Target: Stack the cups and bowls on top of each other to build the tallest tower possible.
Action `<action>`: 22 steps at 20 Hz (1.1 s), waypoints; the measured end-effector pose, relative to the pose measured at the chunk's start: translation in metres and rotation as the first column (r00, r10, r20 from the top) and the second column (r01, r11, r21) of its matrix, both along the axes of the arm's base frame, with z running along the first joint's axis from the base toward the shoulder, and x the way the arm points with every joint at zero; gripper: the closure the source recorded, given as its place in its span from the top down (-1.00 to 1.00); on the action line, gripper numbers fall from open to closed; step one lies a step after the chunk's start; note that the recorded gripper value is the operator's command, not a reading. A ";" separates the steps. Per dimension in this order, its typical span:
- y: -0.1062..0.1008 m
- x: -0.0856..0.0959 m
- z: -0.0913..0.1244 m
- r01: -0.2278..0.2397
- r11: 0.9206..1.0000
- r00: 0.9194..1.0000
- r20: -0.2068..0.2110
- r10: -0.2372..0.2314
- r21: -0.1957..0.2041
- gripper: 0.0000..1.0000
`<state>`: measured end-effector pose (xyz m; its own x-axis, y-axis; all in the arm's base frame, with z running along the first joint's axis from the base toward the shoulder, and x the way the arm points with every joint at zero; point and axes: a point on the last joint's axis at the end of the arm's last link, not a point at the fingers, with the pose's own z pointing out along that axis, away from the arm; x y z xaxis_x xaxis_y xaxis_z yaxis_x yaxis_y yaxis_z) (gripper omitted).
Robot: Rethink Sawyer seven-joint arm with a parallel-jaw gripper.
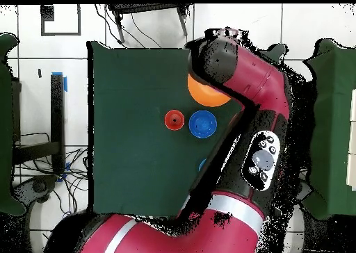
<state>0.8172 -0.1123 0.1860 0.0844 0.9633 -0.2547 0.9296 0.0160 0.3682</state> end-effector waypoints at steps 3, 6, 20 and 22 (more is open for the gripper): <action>0.003 -0.007 -0.003 0.006 1.000 1.000 -0.011 -0.006 0.017 1.00; 0.007 -0.015 -0.011 0.013 0.999 1.000 -0.029 -0.012 0.036 1.00; 0.016 -0.032 -0.040 0.022 0.997 0.998 -0.066 -0.018 0.075 1.00; 0.013 -0.032 -0.041 0.026 0.997 0.998 -0.067 -0.021 0.076 1.00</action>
<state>0.7848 -0.0990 0.1452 0.0925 0.9783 -0.1856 0.9516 -0.0320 0.3055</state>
